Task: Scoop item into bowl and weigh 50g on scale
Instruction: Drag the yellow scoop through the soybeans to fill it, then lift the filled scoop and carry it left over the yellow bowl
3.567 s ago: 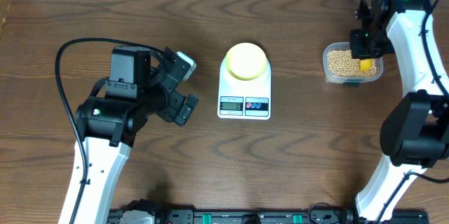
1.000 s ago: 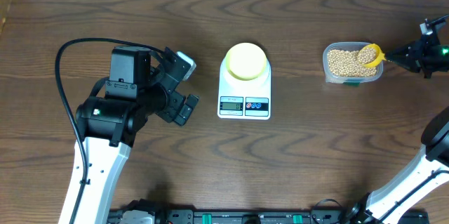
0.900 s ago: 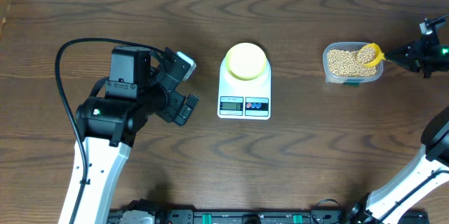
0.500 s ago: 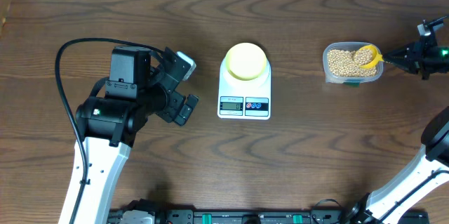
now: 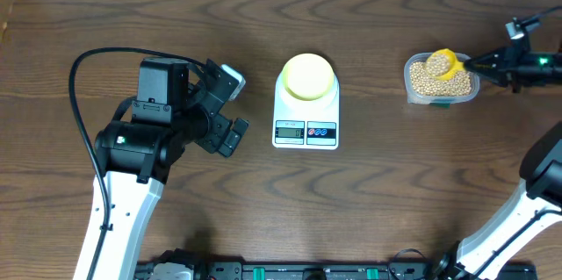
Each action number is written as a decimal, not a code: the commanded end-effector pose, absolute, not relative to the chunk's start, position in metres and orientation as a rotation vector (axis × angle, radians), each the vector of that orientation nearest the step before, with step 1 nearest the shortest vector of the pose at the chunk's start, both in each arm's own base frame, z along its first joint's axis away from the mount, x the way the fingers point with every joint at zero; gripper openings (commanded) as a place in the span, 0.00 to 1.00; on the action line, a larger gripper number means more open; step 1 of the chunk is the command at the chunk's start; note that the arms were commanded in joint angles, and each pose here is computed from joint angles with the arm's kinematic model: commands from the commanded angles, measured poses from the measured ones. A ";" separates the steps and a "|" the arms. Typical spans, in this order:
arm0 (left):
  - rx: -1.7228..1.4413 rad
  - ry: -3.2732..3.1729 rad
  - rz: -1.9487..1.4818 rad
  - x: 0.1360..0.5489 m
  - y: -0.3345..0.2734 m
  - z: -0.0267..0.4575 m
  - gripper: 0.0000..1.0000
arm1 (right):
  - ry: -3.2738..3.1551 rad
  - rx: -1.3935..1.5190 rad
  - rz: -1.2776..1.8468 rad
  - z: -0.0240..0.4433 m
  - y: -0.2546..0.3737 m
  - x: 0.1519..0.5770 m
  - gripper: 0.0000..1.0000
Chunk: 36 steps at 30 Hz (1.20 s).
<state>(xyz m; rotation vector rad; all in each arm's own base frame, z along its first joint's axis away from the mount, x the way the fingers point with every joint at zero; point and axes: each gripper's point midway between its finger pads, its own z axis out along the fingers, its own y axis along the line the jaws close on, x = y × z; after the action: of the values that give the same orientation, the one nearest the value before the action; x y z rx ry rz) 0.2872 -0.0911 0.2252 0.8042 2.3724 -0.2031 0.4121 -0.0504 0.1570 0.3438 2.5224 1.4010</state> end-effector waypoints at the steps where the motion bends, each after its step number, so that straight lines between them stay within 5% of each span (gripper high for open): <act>1: 0.821 2.372 -0.217 0.287 -0.092 0.223 0.98 | 2.482 0.259 1.487 0.162 -0.025 0.418 0.01; 26: 0.821 2.372 -0.217 0.287 -0.092 0.223 0.98 | 2.560 -0.189 1.632 0.175 0.135 0.418 0.01; 36: 0.821 2.372 -0.217 0.287 -0.092 0.223 0.98 | 2.634 -0.395 1.371 0.193 0.176 0.428 0.01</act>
<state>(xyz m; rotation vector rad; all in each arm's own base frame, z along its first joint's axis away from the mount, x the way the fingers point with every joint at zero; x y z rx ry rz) 0.2871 -0.0911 0.2251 0.8042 2.3728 -0.2032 0.4231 0.1629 0.1921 -0.3701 2.6008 1.4417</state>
